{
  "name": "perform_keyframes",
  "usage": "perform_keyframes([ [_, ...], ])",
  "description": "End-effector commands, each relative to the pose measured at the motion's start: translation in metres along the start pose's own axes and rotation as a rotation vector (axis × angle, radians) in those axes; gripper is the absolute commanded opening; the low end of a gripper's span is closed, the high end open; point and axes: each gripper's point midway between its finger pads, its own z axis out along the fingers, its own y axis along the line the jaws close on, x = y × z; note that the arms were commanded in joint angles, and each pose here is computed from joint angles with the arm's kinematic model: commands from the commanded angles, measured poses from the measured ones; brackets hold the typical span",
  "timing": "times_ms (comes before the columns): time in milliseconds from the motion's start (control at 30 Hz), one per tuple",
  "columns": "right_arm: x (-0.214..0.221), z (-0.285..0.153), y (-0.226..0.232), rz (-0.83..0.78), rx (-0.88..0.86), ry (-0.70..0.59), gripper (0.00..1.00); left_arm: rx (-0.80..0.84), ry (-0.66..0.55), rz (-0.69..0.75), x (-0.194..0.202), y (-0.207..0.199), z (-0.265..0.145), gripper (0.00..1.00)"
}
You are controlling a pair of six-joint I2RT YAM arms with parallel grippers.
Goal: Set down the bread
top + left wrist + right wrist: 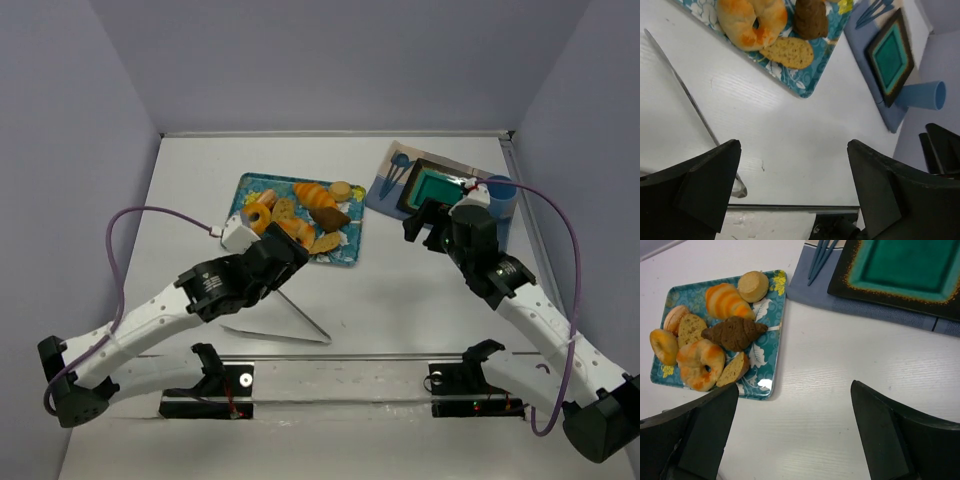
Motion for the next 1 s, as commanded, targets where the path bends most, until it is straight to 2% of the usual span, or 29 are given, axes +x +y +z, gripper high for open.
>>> perform_keyframes([
  [0,-0.014,-0.001,0.006,0.011,-0.015,-0.054,1.00,-0.230,0.135,-0.009,0.030,0.033,-0.001,0.99],
  [100,-0.009,0.000,0.003,-0.001,-0.013,-0.045,1.00,-0.359,0.210,0.025,0.048,0.062,-0.005,0.99],
  [133,-0.007,0.001,0.003,-0.001,-0.012,-0.040,1.00,-0.367,0.212,0.036,0.050,0.065,-0.003,0.99],
  [267,0.001,0.008,-0.004,-0.017,0.021,-0.019,1.00,-0.334,0.391,0.016,0.092,0.067,0.002,0.99],
  [300,0.002,0.010,-0.007,-0.018,0.036,-0.020,1.00,-0.371,0.414,0.020,0.101,0.082,0.004,0.99],
  [467,0.014,0.018,-0.012,-0.028,0.066,0.019,1.00,-0.406,0.548,-0.023,0.139,0.107,0.008,0.99],
  [600,0.026,0.025,-0.006,-0.048,0.033,0.079,1.00,-0.392,0.542,-0.081,0.151,0.116,0.023,0.99],
  [767,0.028,0.026,-0.004,-0.062,0.026,0.095,1.00,-0.411,0.413,-0.093,0.137,0.108,0.043,0.99],
  [967,0.025,0.025,-0.004,-0.066,0.028,0.085,1.00,-0.509,0.414,-0.113,0.147,0.124,0.050,0.99],
])
